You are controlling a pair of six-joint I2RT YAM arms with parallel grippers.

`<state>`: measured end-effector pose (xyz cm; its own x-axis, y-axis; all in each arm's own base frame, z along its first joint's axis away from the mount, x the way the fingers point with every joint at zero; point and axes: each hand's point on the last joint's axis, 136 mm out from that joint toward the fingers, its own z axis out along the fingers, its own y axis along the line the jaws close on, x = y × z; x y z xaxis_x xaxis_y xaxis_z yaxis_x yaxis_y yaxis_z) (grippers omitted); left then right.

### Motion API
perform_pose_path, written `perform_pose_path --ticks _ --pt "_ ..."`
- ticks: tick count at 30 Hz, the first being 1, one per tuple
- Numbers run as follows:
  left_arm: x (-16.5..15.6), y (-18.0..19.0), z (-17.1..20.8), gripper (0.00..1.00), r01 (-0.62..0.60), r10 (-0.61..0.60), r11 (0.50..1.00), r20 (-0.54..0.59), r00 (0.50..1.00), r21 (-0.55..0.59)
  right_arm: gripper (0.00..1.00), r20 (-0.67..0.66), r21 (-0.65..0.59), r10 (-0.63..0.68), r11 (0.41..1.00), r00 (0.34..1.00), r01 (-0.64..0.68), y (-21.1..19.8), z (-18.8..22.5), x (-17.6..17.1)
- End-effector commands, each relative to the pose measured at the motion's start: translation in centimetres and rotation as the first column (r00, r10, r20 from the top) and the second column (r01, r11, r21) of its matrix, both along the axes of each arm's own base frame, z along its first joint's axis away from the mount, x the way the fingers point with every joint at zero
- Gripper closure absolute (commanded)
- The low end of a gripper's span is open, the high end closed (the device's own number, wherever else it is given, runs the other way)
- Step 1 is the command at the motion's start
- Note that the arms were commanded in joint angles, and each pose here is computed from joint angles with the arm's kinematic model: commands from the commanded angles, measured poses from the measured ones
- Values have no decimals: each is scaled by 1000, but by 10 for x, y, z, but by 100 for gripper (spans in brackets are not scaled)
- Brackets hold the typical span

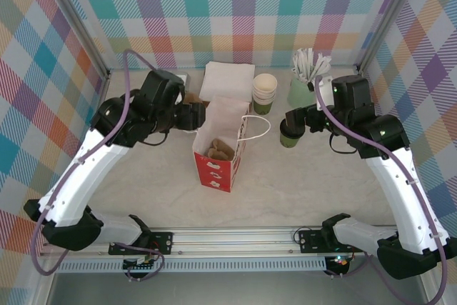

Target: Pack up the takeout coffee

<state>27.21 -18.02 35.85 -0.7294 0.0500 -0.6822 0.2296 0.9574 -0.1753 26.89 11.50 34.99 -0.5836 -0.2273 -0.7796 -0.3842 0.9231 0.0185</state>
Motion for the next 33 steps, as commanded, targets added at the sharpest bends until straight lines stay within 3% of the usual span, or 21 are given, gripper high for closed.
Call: perform_pose_path --ticks 1,9,16,19,26,28,33 --pt "1 -8 -20 35 92 -91 996 -104 990 0 0 -5 25 8 1000 1000 -7 4 0 0" --pt "21 -28 -59 36 122 -122 992 -200 972 -12 0 -25 33 18 999 1000 -17 6 -7 -2" --pt "39 -10 -84 45 40 -11 990 -212 977 132 0 -38 53 34 998 999 -32 10 -8 -4" --pt "42 -17 -90 54 60 -32 991 -222 974 116 0 -42 57 38 998 998 -35 11 -9 -5" --pt "41 -18 -82 93 46 -25 995 -212 977 92 0 2 102 163 981 987 -163 28 4 -14" --pt "38 -18 -74 98 37 -25 998 -197 980 60 0 30 121 253 959 967 -254 41 12 -21" --pt "25 -31 -59 100 44 -57 996 -188 980 -74 13 125 142 471 862 873 -486 75 35 -35"
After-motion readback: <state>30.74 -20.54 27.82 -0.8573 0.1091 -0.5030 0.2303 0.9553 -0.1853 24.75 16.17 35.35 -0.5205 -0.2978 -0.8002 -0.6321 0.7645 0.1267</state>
